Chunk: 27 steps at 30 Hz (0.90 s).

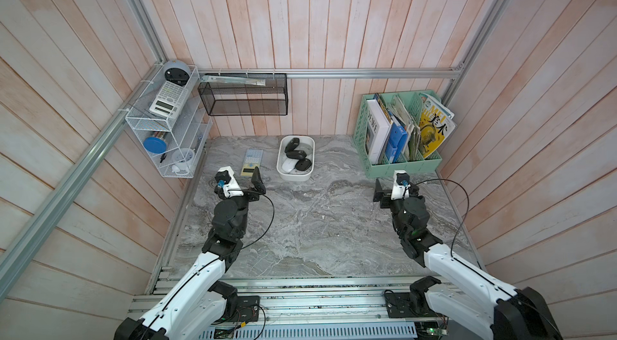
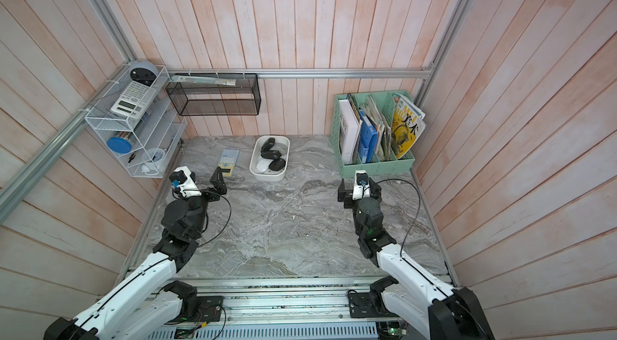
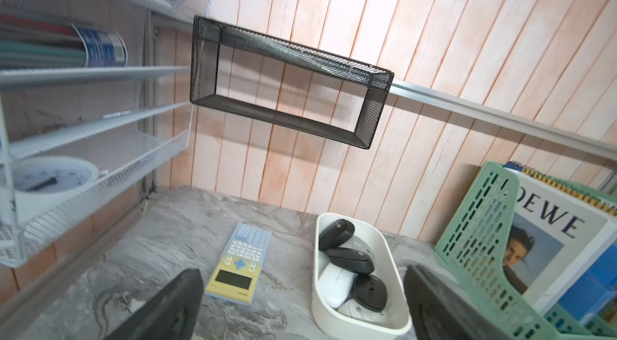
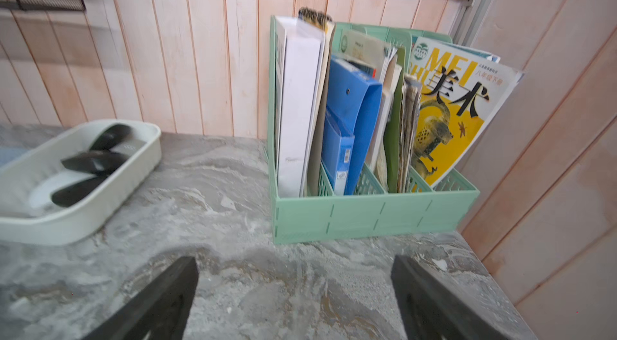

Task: Take out the mouse from the storage box
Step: Move the storage box to the center of the board.

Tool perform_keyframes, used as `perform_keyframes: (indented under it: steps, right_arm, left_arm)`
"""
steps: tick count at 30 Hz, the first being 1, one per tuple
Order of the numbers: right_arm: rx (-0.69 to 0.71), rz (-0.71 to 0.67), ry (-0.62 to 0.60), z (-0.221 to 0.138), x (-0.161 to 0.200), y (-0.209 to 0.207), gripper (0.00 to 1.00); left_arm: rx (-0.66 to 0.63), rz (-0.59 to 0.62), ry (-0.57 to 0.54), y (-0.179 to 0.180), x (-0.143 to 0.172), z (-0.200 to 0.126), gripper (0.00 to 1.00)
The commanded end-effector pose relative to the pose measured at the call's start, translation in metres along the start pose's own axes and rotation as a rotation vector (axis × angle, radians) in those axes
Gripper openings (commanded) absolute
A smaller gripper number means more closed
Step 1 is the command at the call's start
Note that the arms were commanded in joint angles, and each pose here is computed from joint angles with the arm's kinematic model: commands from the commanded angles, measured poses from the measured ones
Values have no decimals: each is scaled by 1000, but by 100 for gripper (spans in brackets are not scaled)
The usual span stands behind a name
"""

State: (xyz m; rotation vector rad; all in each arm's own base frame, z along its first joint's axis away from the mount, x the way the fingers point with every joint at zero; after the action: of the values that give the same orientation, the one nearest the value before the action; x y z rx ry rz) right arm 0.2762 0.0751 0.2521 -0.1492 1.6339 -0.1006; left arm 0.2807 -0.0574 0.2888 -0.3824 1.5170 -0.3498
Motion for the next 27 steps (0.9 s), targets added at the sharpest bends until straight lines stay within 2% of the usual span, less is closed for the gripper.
perform_keyframes:
  steps: [1, 3, 5, 8, 9, 12, 15, 21, 27]
  right_arm:
    - [-5, 165, 226, -17, 4, -6, 98]
    - [21, 201, 308, -27, 9, -12, 98]
    - [46, 219, 356, -33, 17, -18, 98]
    - [-10, 309, 378, -33, 35, -19, 98]
    - [-35, 340, 385, -30, 43, -17, 97]
    - [11, 341, 437, -26, 64, -20, 98]
    - [36, 323, 500, -22, 71, -21, 98]
    - [-87, 338, 548, -13, 78, -2, 98]
    - [-114, 355, 575, -9, 83, 4, 97]
  left_arm:
    - [-218, -96, 321, 25, 48, 2, 100]
    - [-250, -76, 380, 24, 51, 7, 100]
    - [-283, -90, 393, 26, 52, 12, 100]
    - [-253, -205, 407, 32, 57, 28, 100]
    - [-204, -211, 423, 31, 61, 37, 100]
    - [-174, -109, 513, 14, 63, 62, 100]
    - [-181, 70, 575, -18, 70, 80, 100]
    - [-172, 283, 722, -76, 111, 114, 100]
    - [-197, 459, 756, -125, 145, 142, 100]
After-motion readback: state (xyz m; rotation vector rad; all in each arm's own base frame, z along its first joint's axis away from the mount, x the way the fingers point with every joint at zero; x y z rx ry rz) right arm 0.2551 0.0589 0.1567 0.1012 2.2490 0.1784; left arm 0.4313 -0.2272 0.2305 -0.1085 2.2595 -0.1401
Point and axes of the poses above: each gripper's point midway between its finger pads, its own z axis out along the fingers, its own y axis along the line the jaws close on, x = y × z, the point moved 6 cm from there along -z, back along the fingers, and after that the axes turned 9 degrees about -z, right-handed, at the moved point
